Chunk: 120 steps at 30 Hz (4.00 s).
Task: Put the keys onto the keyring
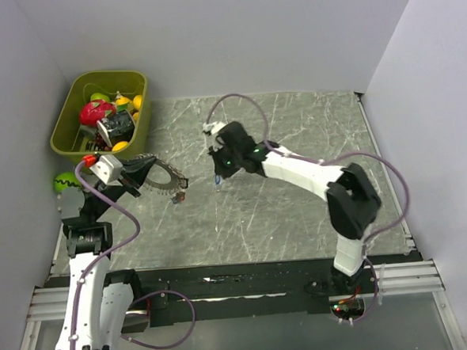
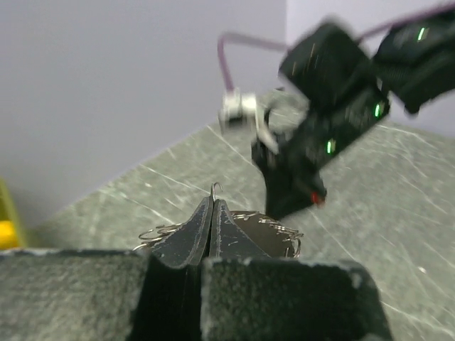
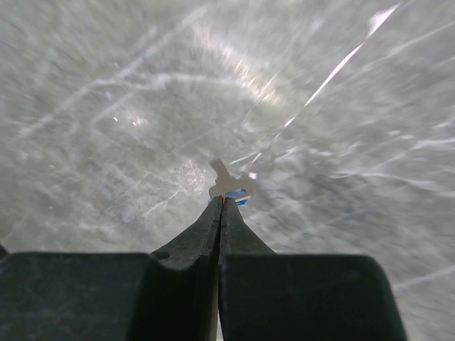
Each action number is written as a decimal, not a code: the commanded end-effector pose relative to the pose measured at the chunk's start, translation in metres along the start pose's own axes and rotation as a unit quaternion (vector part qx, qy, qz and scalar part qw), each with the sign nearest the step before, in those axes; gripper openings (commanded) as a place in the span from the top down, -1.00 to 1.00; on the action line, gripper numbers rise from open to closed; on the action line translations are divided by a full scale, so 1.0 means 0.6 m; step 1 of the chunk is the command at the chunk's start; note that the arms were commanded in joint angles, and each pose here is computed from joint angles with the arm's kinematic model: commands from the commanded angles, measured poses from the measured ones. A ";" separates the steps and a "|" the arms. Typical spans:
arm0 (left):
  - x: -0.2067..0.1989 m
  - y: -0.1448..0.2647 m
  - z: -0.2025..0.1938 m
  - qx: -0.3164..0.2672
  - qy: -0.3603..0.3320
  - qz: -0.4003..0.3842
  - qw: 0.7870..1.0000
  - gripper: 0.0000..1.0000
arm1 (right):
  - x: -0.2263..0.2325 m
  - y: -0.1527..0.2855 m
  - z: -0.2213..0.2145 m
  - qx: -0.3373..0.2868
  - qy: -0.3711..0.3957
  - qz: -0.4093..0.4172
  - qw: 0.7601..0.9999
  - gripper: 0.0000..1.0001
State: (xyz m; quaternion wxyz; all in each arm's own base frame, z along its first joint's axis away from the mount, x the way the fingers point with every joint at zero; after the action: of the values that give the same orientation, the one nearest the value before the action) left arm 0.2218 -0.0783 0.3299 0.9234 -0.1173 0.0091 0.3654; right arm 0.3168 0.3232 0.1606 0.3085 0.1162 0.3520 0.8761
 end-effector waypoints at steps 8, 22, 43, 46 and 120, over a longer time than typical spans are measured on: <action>-0.044 -0.048 -0.039 0.003 0.040 -0.088 0.995 0.97 | -0.007 0.124 0.033 -0.147 0.069 0.056 0.985 1.00; -0.116 -0.094 -0.114 0.052 -0.002 -0.203 0.978 0.97 | 0.025 0.232 0.038 -0.248 0.172 0.181 0.936 1.00; -0.150 -0.120 -0.097 0.045 -0.019 -0.230 0.972 0.97 | 0.078 0.313 0.069 -0.263 0.237 0.266 0.897 1.00; -0.148 -0.123 -0.095 0.038 -0.019 -0.222 0.974 0.97 | 0.082 0.309 0.066 -0.254 0.240 0.267 0.898 1.00; -0.193 -0.106 -0.078 0.003 -0.060 -0.290 0.955 0.98 | 0.055 0.287 0.063 -0.251 0.227 0.183 0.923 0.32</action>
State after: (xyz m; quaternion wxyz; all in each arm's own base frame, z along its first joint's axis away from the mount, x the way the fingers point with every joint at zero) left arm 0.2006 -0.2100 0.2725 0.9899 -0.0350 -0.0053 0.1371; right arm 0.2287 0.2746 0.2822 0.0618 -0.0614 0.1965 0.9766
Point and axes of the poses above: each gripper's point midway between its finger pads, its own y axis back along the fingers, its own x axis along the line the jaws close on, z = x × y, the point moved 5 cm from there along y, back along the fingers, and after that the axes turned 14 degrees about y, right-handed, at the moved point
